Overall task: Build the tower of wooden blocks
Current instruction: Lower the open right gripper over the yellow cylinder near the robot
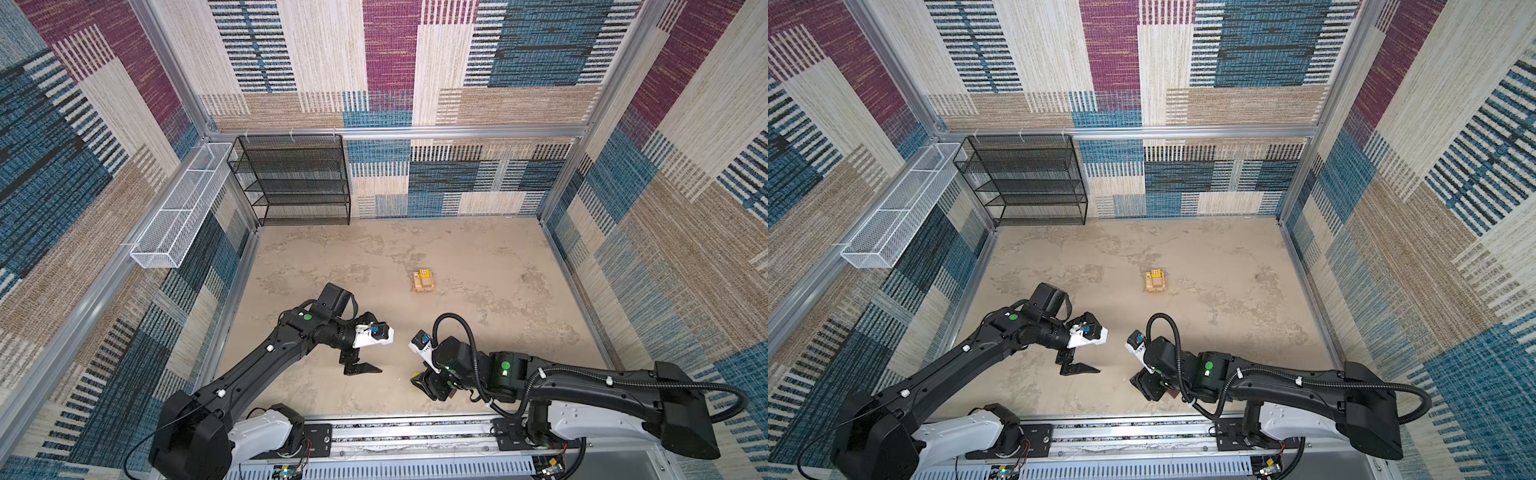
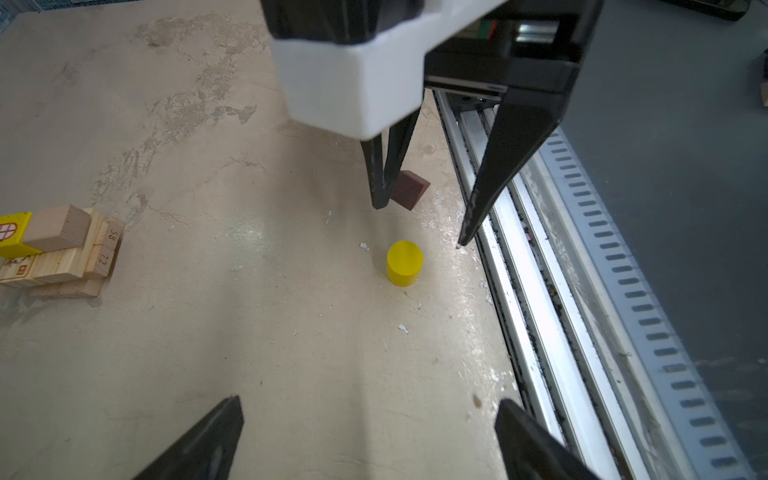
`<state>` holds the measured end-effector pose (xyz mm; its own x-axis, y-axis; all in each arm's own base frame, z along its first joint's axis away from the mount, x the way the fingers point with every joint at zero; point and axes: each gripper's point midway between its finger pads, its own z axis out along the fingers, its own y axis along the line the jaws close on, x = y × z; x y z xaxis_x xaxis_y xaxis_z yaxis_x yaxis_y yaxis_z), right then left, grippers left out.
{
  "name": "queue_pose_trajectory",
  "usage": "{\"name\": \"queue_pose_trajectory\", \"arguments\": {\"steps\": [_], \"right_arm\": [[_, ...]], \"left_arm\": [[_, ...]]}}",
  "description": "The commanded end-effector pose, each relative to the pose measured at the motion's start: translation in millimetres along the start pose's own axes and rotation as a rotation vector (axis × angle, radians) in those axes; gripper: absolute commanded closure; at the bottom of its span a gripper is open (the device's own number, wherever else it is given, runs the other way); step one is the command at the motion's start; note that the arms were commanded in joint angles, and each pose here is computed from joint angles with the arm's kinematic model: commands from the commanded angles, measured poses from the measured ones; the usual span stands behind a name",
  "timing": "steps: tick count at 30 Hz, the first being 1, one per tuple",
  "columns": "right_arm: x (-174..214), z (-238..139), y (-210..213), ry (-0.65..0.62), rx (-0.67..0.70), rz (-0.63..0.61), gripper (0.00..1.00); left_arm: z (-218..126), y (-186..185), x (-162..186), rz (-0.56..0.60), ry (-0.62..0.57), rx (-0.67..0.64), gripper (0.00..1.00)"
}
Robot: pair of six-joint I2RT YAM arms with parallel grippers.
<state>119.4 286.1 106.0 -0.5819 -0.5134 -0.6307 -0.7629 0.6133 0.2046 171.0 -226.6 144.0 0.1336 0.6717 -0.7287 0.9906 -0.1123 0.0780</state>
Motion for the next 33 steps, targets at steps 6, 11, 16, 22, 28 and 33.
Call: {"name": "queue_pose_trajectory", "arguments": {"steps": [6, 11, 16, 22, 28, 33], "right_arm": [[2, 5, 1, 0.013, 0.015, 0.019, 0.22], [1, 9, 2, 0.026, 0.021, -0.003, 0.13], [-2, 7, 2, 0.016, 0.022, -0.006, 0.0], [2, 8, 2, 0.037, 0.025, -0.001, 0.03], [12, 11, 5, 0.062, -0.005, 0.028, 0.17], [13, 10, 7, 0.06, -0.012, 0.035, 0.34]], "left_arm": [[5, -5, 4, -0.014, 0.01, 0.05, 0.01], [5, -6, 4, -0.014, 0.011, 0.062, 0.01], [5, -9, 2, -0.018, 0.004, 0.08, 0.01], [5, -10, 3, -0.019, 0.011, 0.083, 0.01], [6, -9, 6, -0.049, 0.025, 0.083, 0.01], [10, -8, 8, -0.086, 0.032, 0.096, 0.01]]}}
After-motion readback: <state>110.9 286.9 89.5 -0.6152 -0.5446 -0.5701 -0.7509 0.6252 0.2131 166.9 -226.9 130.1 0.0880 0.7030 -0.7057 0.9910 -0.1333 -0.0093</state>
